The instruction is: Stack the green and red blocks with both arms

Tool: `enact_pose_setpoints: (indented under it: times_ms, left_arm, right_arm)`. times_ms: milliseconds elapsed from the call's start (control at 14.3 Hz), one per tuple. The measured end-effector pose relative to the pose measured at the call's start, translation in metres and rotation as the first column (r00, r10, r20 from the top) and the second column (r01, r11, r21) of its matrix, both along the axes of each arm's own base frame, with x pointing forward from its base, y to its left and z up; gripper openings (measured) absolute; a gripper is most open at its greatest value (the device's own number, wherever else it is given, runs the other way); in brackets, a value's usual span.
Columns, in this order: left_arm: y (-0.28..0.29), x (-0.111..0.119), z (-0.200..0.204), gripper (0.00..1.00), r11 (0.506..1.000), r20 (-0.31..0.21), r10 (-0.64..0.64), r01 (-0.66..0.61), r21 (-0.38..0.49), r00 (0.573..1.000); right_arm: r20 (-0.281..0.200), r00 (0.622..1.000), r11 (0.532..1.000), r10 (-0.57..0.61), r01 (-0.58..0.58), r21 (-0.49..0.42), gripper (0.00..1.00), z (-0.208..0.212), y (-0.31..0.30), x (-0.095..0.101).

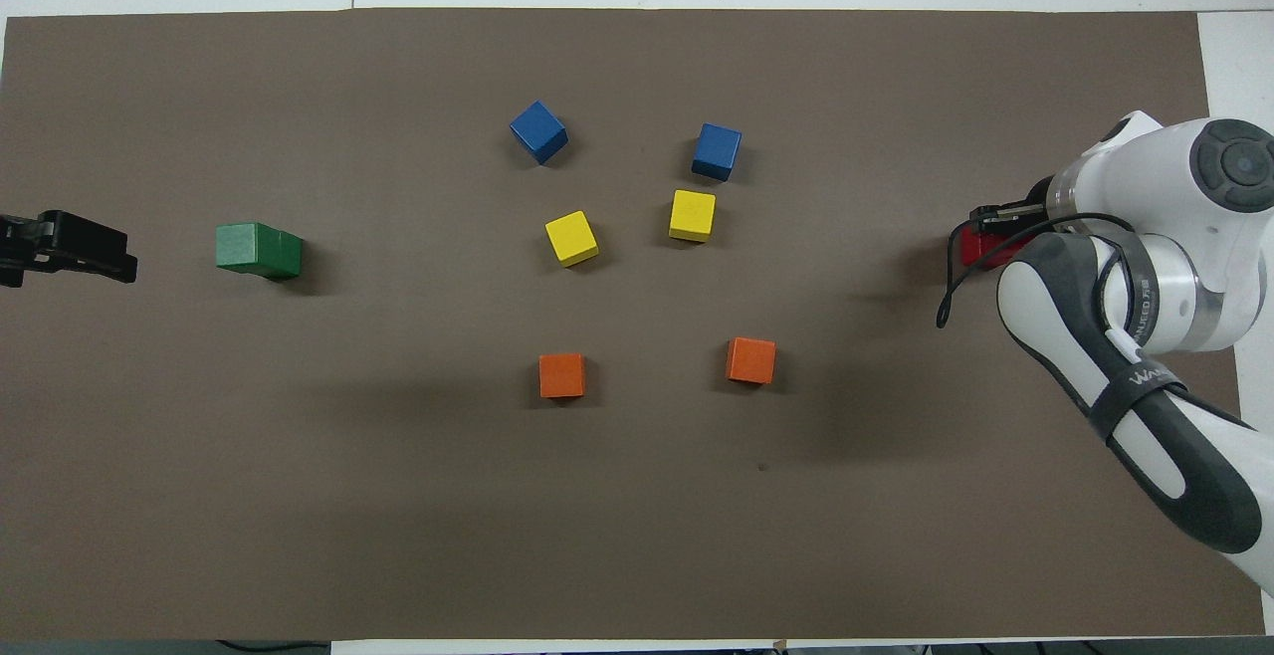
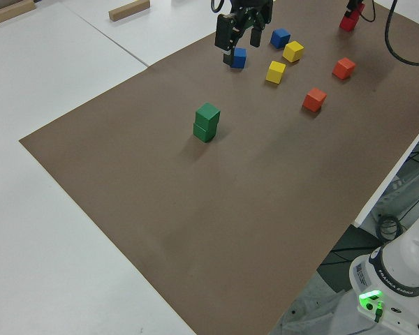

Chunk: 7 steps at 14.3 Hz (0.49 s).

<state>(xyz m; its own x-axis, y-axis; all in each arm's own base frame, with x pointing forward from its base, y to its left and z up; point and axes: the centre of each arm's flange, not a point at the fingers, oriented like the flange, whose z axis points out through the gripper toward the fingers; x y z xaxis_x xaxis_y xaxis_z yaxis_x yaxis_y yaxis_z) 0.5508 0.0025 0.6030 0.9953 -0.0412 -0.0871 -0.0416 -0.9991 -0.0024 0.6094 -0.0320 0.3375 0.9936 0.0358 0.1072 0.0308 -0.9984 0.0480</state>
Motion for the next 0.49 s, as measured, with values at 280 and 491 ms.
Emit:
enact_pose_setpoints:
  times_ms: [280,491]
  left_arm:
    - [0.0008,-0.0005,0.0007,1.0,1.0,0.001,0.001,-0.001,0.0,1.0]
    - [0.0008,-0.0005,0.0007,1.0,1.0,0.0,0.002,-0.002,0.0,1.0]
  right_arm:
    - [0.0,1.0,1.0,-0.002,0.002,0.0,0.55,-0.0001,-0.0009,-0.0001]
    - [-0.002,1.0,1.0,-0.007,0.007,0.0,0.55,-0.0012,-0.0026,-0.0009]
